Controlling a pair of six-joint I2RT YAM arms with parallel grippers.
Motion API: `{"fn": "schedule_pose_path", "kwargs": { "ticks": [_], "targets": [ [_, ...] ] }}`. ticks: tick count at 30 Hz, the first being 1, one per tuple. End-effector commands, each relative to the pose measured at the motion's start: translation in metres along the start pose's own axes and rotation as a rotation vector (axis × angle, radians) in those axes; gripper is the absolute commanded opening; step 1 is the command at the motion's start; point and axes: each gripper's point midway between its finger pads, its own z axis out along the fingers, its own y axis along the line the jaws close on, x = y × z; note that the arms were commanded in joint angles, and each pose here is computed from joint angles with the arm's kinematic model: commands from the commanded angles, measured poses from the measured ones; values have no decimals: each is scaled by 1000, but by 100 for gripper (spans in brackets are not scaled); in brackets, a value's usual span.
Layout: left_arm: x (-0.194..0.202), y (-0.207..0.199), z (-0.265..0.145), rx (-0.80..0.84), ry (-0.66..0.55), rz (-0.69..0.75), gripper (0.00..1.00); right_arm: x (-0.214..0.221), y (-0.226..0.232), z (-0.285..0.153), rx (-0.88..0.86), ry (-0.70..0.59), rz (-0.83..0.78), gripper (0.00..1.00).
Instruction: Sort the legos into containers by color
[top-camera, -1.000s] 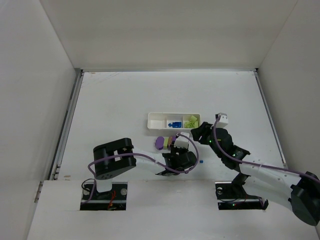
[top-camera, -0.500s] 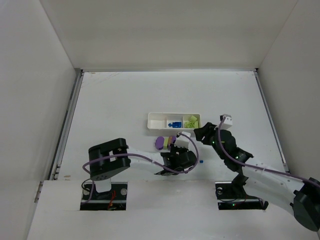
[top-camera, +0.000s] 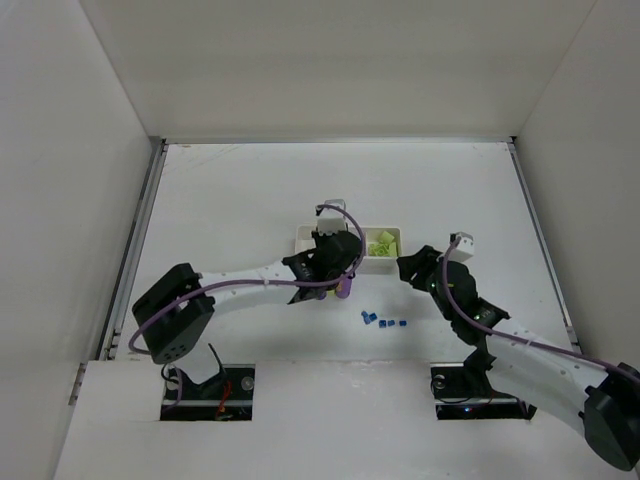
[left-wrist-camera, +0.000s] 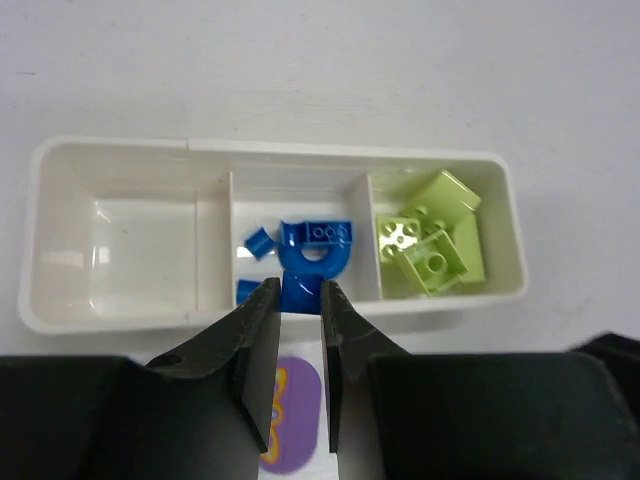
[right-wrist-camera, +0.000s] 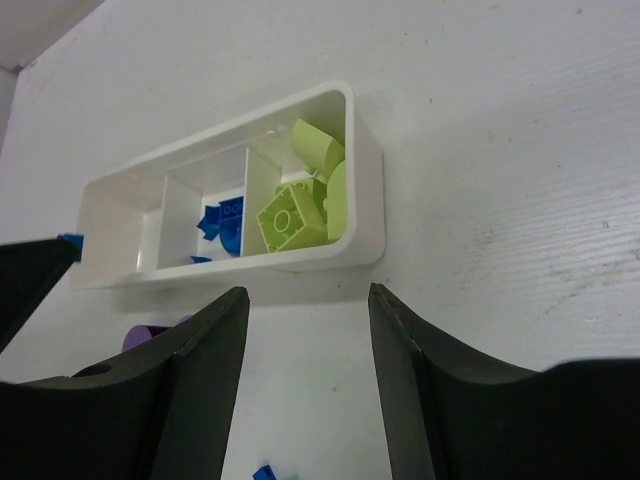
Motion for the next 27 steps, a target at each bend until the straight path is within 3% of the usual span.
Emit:
{"fn": "schedule_pose_path", "kwargs": {
  "ticks": [1, 9, 16, 18, 22, 27],
  "targets": [
    [-4, -6, 20, 25, 39, 10, 13, -11, 9, 2, -21, -45, 21, 57],
    [-2, -6, 51, 2, 70, 46, 24, -7, 22, -2, -60, -23, 4, 52],
    [-9, -3, 47, 7, 62, 32, 40, 31, 56, -6, -135, 102, -84, 47],
    [-15, 2, 37, 11, 47, 18, 41, 47, 73, -8, -167, 149, -112, 52],
    [-11, 31, 5, 5, 35, -19, 42, 76, 102, -7, -195, 221, -149, 74],
    [19, 86, -42, -10, 48, -115, 45, 100, 117, 9, -162, 274, -153, 84]
  ]
}}
